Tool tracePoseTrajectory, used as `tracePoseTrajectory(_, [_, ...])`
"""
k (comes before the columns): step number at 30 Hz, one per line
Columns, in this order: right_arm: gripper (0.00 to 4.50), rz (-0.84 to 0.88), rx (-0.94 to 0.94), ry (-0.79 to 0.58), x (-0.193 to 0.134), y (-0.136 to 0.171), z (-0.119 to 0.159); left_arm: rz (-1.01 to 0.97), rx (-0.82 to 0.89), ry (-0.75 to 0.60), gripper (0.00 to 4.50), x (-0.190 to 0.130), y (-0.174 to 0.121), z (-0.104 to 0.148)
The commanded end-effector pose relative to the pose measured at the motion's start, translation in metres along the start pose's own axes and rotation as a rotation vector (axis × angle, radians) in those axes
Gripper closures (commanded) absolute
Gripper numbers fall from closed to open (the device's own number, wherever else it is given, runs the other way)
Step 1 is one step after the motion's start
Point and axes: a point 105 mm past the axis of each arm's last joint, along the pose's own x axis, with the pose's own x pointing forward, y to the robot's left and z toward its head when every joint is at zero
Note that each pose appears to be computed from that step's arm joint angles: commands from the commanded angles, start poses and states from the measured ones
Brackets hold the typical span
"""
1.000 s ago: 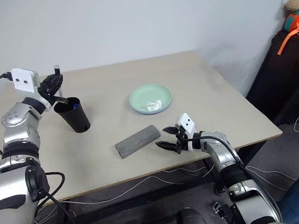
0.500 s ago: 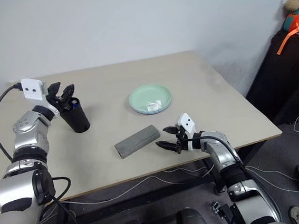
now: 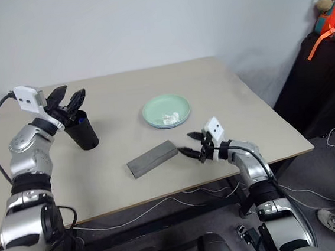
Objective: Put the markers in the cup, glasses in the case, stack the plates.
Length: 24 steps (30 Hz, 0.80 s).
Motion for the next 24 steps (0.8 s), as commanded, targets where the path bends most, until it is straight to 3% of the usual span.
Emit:
tracePoseTrajectory(1, [0.71, -0.022, -0.072, -0.099, -0.008, -0.009, 0.041, -0.133, 0.011, -0.023, 1.28, -0.014, -0.026, 0.019])
tracePoseTrajectory(6, [0.71, -0.02, -0.098, -0.079, -0.024, -0.019, 0.049, -0.217, -0.01, 0.114, 1.28, -0.05, -0.059, -0.007])
tracePoseTrajectory(12, [0.71, 0.0, -0.092, -0.045, -0.036, -0.029, 0.051, -0.177, 0.012, 0.258, 1.28, -0.077, -0.074, -0.049])
tracePoseTrajectory(24, [0.71, 0.039, -0.061, -0.013, -0.032, -0.027, 0.041, 0.044, 0.002, 0.21, 1.28, -0.09, -0.061, -0.058])
